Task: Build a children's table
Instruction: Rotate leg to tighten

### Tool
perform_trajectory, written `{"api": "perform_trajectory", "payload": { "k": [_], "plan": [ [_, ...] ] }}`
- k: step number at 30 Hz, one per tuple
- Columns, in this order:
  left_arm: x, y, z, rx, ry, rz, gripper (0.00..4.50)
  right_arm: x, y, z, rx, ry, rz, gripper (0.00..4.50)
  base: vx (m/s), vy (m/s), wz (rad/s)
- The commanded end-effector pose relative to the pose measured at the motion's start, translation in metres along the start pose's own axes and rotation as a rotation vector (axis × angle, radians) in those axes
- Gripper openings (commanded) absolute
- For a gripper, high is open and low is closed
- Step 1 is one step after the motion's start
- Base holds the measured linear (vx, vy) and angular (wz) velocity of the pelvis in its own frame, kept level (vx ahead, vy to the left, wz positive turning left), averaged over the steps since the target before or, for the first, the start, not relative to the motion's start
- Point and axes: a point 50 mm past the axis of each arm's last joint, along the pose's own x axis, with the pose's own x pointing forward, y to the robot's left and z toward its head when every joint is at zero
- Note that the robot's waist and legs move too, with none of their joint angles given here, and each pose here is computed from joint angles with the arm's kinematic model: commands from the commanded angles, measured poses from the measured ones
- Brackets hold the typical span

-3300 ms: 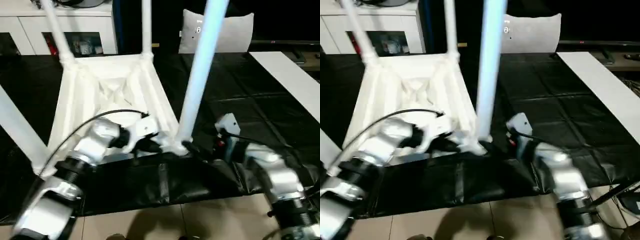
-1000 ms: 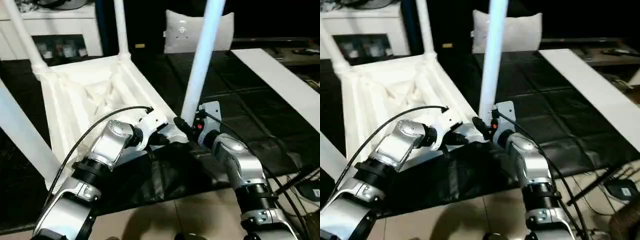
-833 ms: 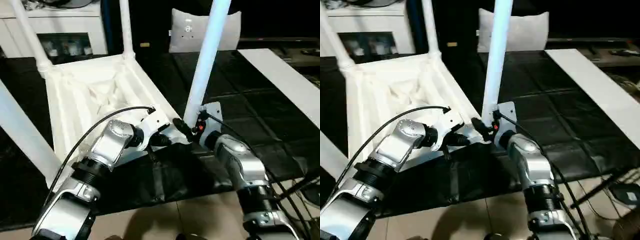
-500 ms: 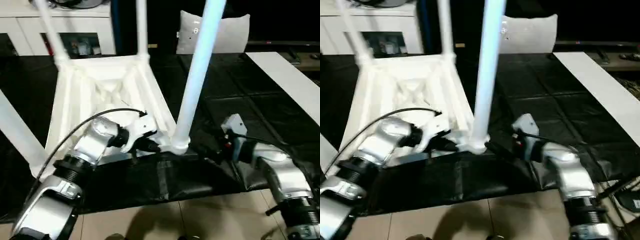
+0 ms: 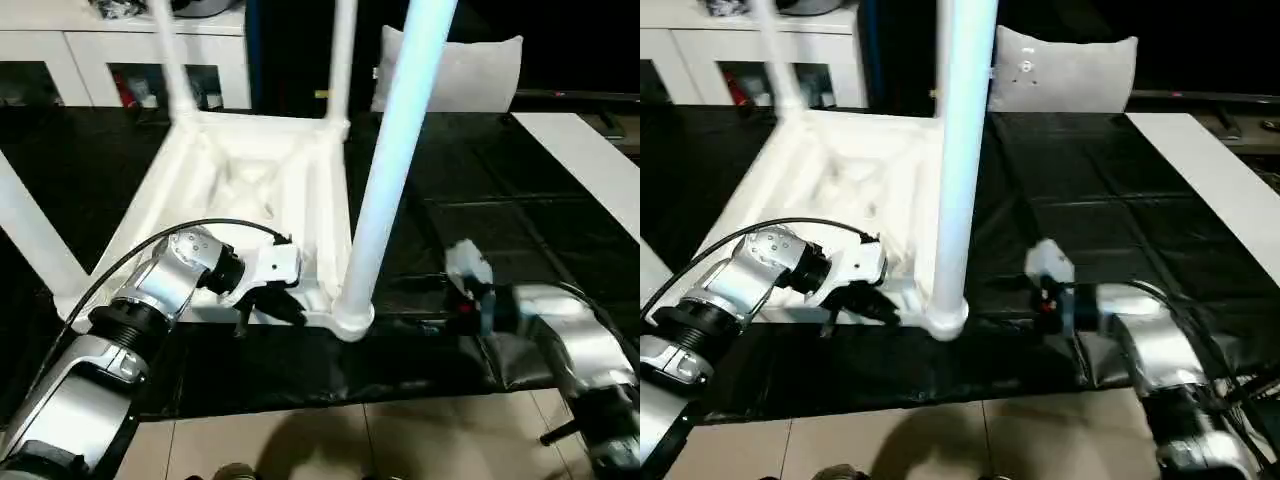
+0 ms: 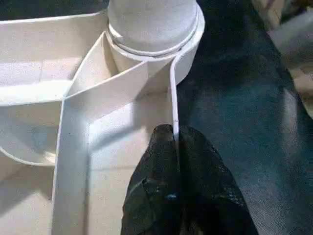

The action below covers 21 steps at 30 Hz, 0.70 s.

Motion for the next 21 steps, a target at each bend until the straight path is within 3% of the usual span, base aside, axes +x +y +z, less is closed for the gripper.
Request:
{"api": "perform_trajectory", "payload": {
  "k": [1,7,21],
  "plan": [
    [0.004,0.0,0.01,0.07,0.024,-0.072,0.0,0.001,0.0,-0.001,0.002,0.007,0.017,3.51,0.0,0.0,0.0],
    [0.003,0.001,0.007,0.081,0.031,-0.073,0.0,0.014,-0.005,-0.002,0.049,-0.001,0.069,3.0,0.0,0.0,0.0],
    [0.003,-0.002,0.003,0.031,-0.008,-0.065,0.0,0.02,0.004,-0.009,0.113,-0.014,0.132,1.98,0.0,0.0,0.0]
  ]
}}
